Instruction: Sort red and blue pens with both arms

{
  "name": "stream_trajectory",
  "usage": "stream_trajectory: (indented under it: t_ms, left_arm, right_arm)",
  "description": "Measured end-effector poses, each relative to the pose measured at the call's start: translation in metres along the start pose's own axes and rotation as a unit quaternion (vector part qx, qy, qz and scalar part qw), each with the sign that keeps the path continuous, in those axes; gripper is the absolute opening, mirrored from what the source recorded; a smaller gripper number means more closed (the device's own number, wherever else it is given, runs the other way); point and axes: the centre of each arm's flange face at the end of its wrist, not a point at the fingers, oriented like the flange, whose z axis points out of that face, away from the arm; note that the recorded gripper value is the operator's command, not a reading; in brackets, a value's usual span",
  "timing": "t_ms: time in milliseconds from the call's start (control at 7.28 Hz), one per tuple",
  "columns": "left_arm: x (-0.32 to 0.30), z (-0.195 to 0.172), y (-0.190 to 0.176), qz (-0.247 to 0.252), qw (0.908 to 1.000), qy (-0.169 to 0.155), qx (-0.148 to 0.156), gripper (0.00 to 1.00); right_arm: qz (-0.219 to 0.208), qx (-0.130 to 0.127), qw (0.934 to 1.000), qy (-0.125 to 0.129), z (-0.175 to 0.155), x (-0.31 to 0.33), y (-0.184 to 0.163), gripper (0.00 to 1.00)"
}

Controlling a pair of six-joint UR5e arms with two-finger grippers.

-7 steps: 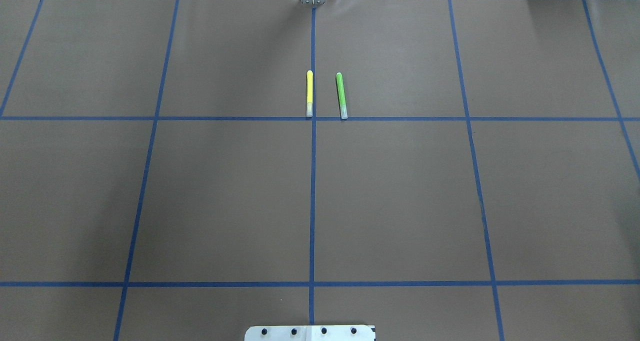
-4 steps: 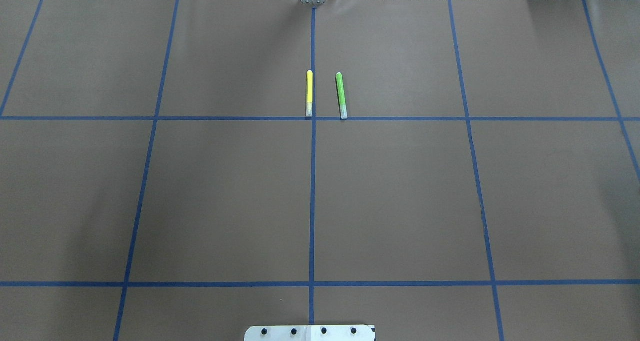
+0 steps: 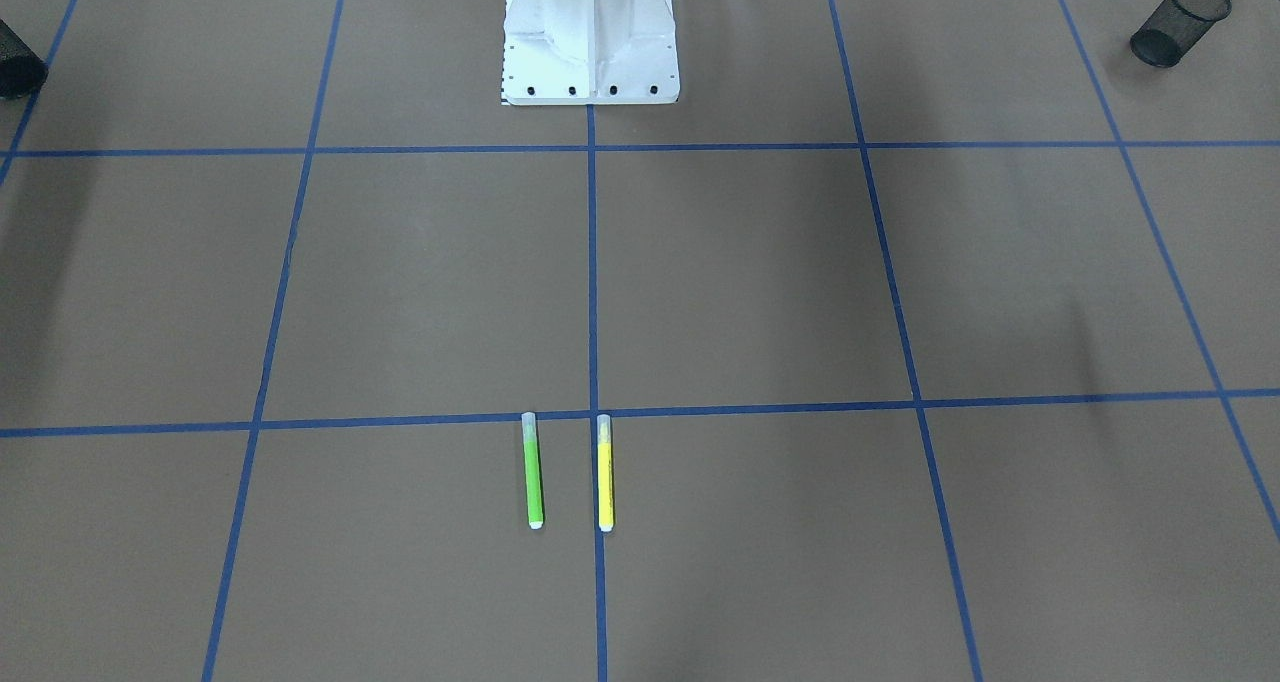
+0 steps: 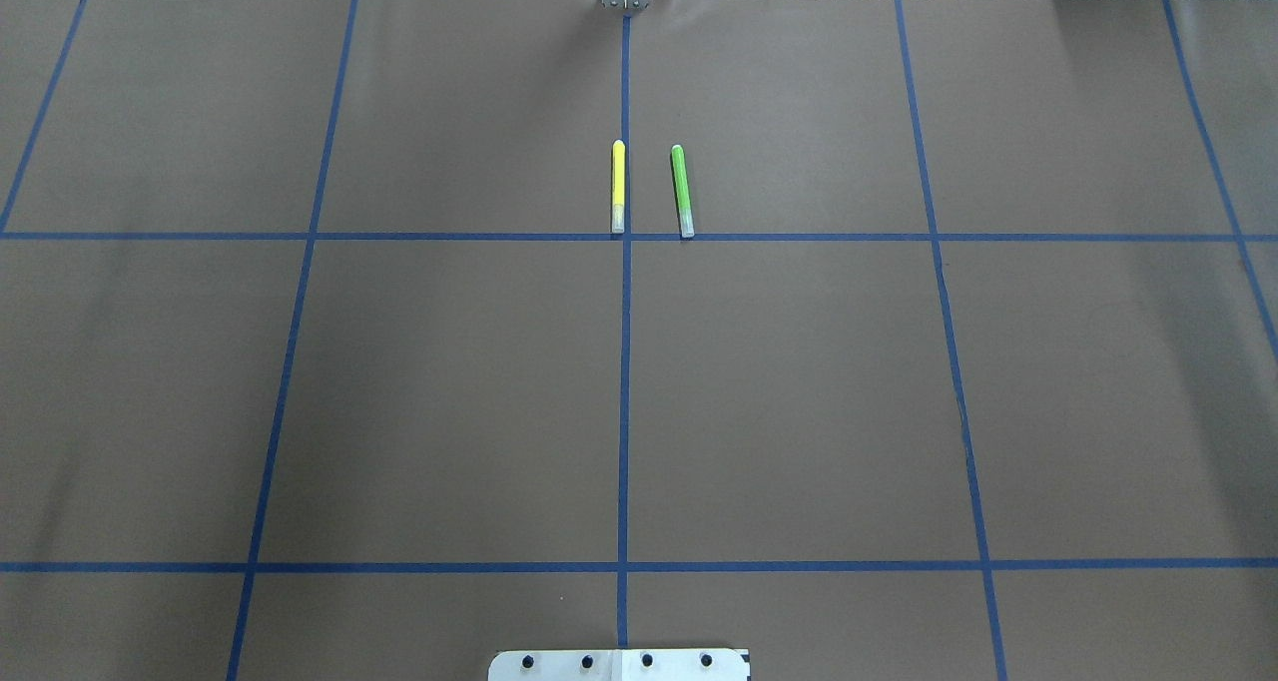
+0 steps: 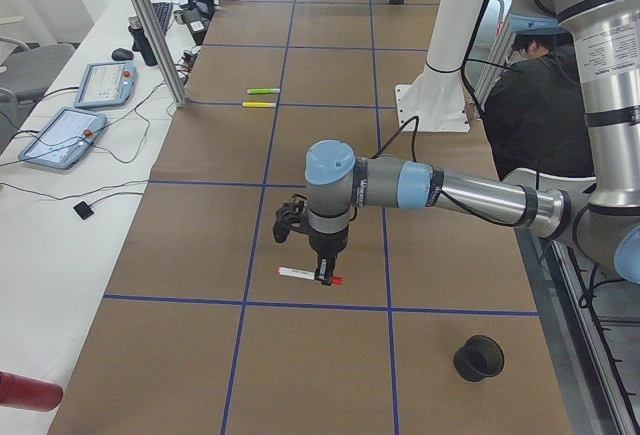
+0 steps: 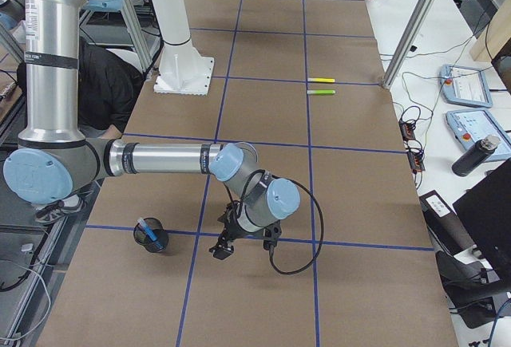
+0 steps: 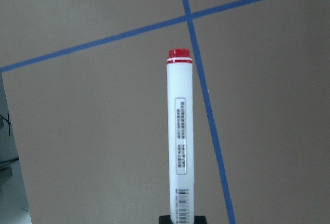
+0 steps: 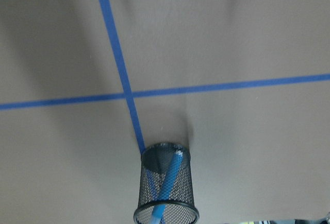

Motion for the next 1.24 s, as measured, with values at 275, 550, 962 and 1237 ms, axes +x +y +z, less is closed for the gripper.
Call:
stream_trajectory:
  t_ms: [275, 550, 962, 1237]
  left_arm:
    - [-0.030, 0.018, 0.065, -0.059, 0.9974, 0.035, -0.021, 0.00]
    - [-0.052, 0.035, 0.118, -0.090, 0.9917, 0.060, -0.071, 0.00]
    - [-0.074, 0.050, 0.183, -0.150, 0.9667, 0.121, -0.168, 0.00]
    - [-0.085, 0.073, 0.221, -0.215, 0.9353, 0.167, -0.226, 0.00]
  right_arm:
    - [0.024, 0.082, 0.9963, 0.014, -0.022, -0.011, -0.019, 0.98]
    - [0.026, 0.135, 0.9905, 0.013, -0.035, -0.019, -0.029, 0.98]
    - [0.023, 0.189, 0.9816, 0.001, -0.051, -0.033, -0.037, 0.98]
    - [0.018, 0.213, 0.9769, -0.003, -0.056, -0.038, -0.040, 0.98]
